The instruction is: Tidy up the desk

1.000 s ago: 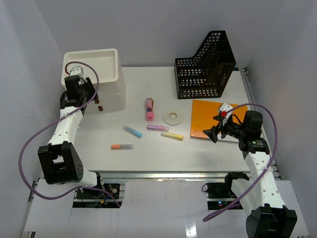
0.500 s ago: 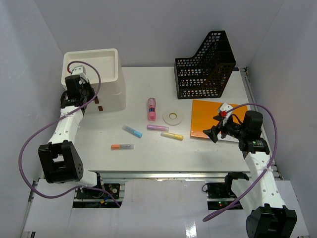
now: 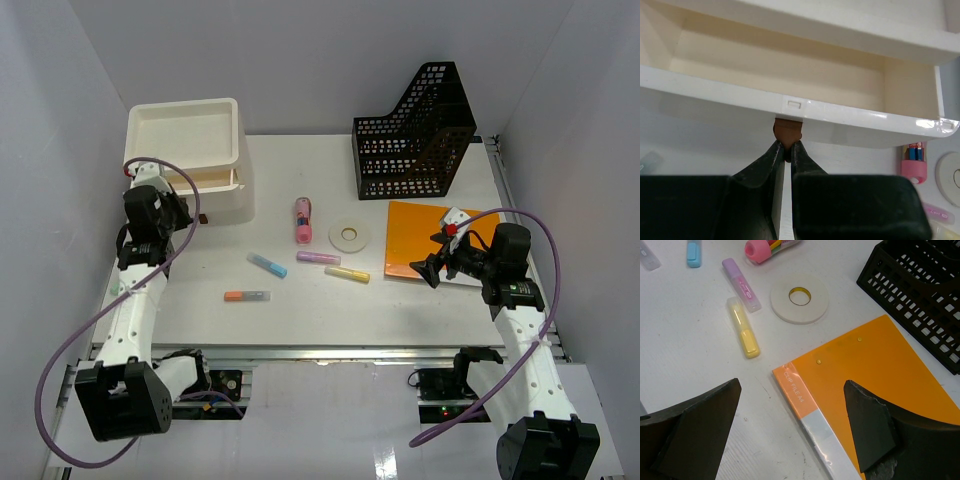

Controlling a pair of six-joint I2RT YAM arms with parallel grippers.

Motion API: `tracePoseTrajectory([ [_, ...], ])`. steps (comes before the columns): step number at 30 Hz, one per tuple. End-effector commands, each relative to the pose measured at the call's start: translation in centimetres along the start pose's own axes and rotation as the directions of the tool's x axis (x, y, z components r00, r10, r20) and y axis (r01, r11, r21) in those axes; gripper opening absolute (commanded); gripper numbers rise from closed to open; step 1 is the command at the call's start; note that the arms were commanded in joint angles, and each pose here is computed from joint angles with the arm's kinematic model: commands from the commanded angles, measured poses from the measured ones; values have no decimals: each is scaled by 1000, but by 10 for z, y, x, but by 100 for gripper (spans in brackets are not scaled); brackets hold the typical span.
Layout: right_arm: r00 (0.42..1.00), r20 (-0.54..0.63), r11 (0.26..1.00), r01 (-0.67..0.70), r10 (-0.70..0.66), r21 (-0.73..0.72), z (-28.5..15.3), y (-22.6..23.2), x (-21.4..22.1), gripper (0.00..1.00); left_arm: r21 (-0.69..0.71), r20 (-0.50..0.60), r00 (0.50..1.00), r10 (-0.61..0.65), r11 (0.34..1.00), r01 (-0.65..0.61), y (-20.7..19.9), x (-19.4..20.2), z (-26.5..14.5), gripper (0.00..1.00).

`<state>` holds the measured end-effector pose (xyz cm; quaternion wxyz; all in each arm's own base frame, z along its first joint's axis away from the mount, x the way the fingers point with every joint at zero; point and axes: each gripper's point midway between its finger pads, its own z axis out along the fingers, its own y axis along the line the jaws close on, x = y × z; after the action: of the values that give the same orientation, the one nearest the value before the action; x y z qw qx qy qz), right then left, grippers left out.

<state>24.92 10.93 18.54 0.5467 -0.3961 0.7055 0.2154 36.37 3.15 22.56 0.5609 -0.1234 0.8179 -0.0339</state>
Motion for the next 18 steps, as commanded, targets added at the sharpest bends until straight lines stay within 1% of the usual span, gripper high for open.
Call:
tracePoseTrajectory([
  [1, 1000, 21, 1000, 15, -15, 3, -2, 0, -7, 90, 12, 74, 995, -70, 998, 69, -4, -9, -27, 0],
  [7, 1000, 23, 1000, 15, -16, 5, -3, 0, -8, 90, 17, 49, 989, -137, 990, 137, -4, 13, -51, 0],
  [14, 999, 26, 1000, 19, -19, 8, -4, 1, -8, 90, 17, 20, 985, -170, 985, 170, -5, 26, -62, 0],
  [15, 999, 26, 1000, 19, -20, 8, -4, 0, -8, 90, 20, 23, 985, -171, 985, 171, -6, 25, -64, 2],
  [16, 999, 26, 1000, 20, -20, 9, -4, 0, -9, 90, 22, 20, 985, -174, 985, 173, -6, 25, -65, 6],
  [17, 999, 25, 1000, 20, -20, 10, -4, 0, -8, 90, 26, 17, 984, -176, 984, 175, -7, 25, -65, 13],
  [18, 1000, 24, 1000, 18, -19, 9, -4, 0, -8, 90, 31, 15, 984, -177, 984, 177, -8, 24, -66, 23],
])
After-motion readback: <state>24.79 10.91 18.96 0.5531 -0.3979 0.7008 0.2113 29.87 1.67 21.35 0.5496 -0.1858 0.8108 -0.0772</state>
